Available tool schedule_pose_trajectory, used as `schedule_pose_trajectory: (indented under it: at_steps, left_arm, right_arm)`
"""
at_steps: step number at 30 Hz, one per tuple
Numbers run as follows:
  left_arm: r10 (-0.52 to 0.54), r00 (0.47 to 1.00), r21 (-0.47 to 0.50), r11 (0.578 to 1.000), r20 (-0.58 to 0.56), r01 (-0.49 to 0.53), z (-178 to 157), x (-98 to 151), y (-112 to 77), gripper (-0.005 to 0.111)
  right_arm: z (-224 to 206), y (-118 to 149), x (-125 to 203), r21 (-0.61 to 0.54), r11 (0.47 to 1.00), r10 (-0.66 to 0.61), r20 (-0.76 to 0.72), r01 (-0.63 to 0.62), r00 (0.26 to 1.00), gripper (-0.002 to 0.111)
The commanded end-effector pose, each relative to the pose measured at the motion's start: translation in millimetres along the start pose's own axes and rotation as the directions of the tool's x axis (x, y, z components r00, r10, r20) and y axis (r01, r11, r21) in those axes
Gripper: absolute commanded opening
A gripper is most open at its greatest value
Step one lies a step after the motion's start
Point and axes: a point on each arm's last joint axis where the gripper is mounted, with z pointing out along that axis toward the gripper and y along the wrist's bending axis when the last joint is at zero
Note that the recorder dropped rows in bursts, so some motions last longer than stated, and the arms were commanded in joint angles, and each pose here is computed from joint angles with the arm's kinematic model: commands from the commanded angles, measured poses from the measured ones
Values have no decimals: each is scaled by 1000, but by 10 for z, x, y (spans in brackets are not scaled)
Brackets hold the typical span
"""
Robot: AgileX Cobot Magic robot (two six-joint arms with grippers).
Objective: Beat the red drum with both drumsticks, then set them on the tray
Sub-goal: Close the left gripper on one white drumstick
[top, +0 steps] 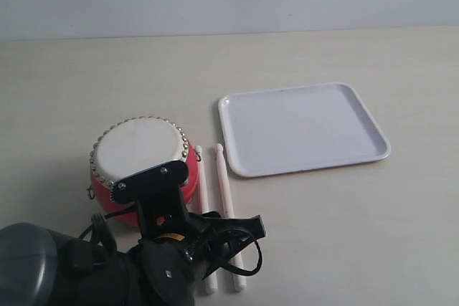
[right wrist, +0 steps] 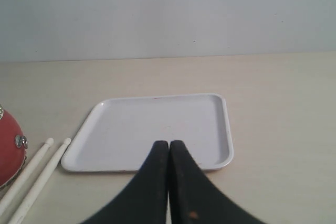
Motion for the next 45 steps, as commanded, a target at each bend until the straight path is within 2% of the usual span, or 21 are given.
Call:
schedule_pose_trajectory:
  at_steps: [1, 19, 29, 31, 37, 45]
  left_arm:
    - [23, 1000, -21, 1000, -8, -23, 22, 61, 61, 36]
    - [17, 998, -37, 999, -53, -19, 104, 157, 92, 36]
    - [36, 999, -38, 999, -13, -37, 79, 163, 67, 36]
    - [37, 999, -39, 999, -11, -37, 79, 161, 67, 32]
    - [37, 999, -39, 999, -11, -37, 79, 161, 67, 1]
    - [36, 999, -40, 999, 1, -36, 68, 158, 65, 0]
  right_arm:
    - [0, -6, 5, 7, 1000, -3, 9, 3, 1000, 0]
    - [0, -6, 5, 7, 1000, -3, 9, 3, 1000, 0]
    - [0, -6, 5, 7, 1000, -3, 9, 3, 1000, 0]
    - [0, -6, 5, 7, 1000, -3, 9, 3, 1000, 0]
    - [0, -6, 5, 7, 1000, -3, 9, 3, 1000, 0]
    - [0, -6, 5, 7, 1000, -3, 9, 3, 1000, 0]
